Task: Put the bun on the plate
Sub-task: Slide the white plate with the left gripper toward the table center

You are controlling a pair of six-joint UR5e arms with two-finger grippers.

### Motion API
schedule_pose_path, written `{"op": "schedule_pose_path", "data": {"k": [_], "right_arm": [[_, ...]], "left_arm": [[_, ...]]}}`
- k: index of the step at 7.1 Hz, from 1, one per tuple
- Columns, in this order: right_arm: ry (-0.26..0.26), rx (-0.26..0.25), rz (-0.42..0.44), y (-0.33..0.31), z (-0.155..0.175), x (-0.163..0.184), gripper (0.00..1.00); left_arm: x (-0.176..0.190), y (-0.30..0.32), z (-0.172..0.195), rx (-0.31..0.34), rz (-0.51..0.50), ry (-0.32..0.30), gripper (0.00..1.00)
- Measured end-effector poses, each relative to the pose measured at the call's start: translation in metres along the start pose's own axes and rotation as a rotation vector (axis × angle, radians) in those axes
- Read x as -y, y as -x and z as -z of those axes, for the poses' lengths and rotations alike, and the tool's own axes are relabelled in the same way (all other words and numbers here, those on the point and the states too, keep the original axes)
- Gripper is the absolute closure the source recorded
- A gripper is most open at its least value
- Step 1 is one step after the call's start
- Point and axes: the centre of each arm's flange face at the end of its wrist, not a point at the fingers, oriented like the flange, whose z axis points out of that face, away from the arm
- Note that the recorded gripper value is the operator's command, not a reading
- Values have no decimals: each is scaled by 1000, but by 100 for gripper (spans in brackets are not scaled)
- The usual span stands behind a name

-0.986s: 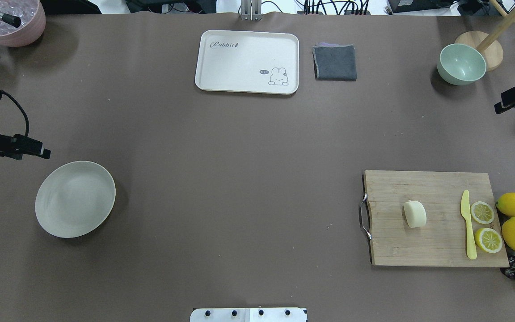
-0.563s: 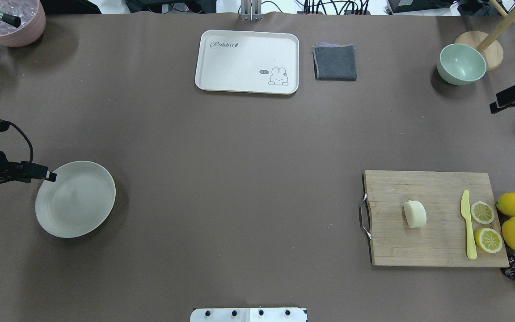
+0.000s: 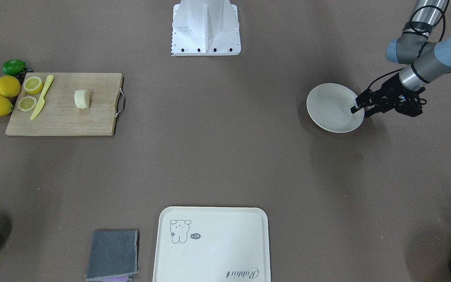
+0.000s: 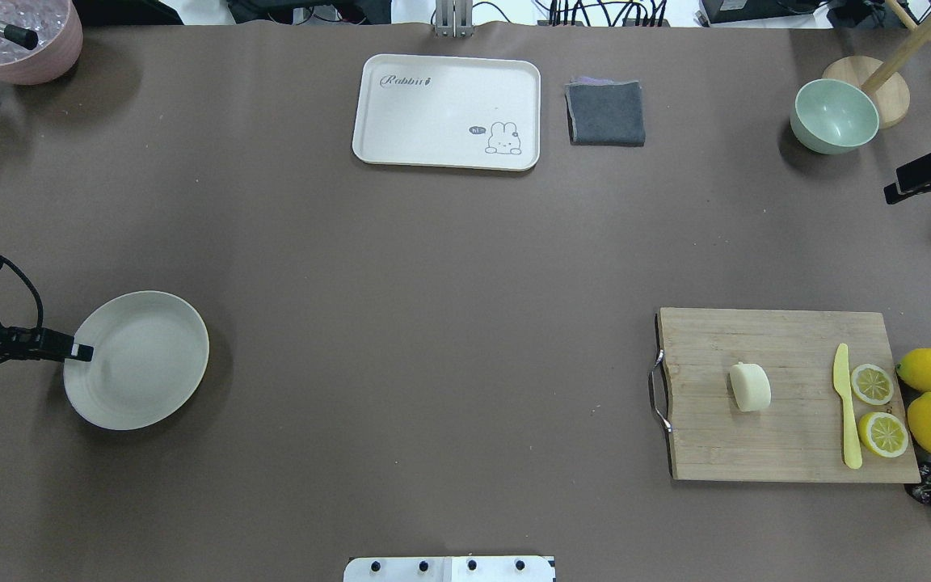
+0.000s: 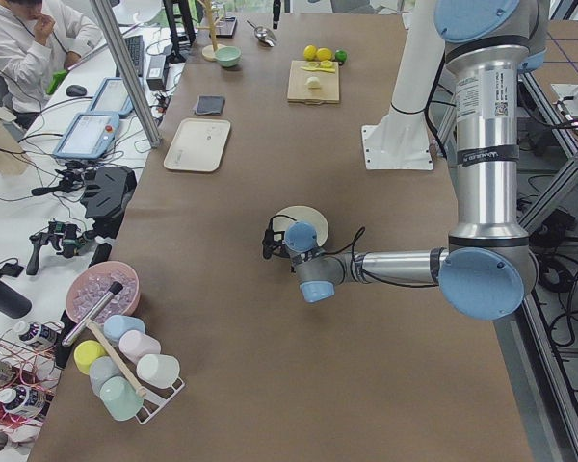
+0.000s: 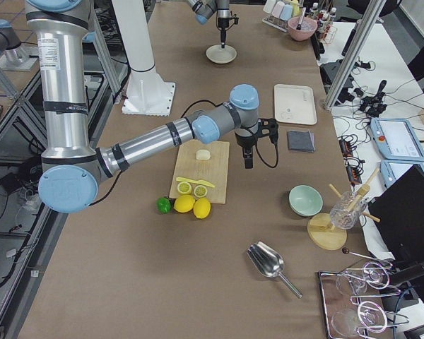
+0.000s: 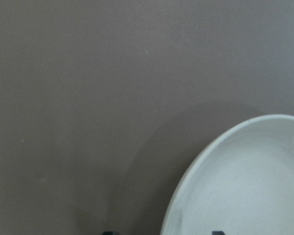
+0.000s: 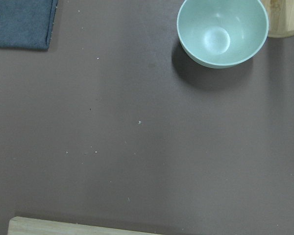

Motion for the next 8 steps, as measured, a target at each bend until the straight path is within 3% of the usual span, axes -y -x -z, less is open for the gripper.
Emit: {"op": "schedule_pose_path", "data": {"k": [4, 8], "right_arm": [[2, 3, -5, -1, 1, -2, 0], [5, 8, -5, 0, 1, -4, 0]], "left_arm": [[10, -29, 3, -48, 13, -13, 100], [88, -187, -23, -178, 89, -41, 100]]}}
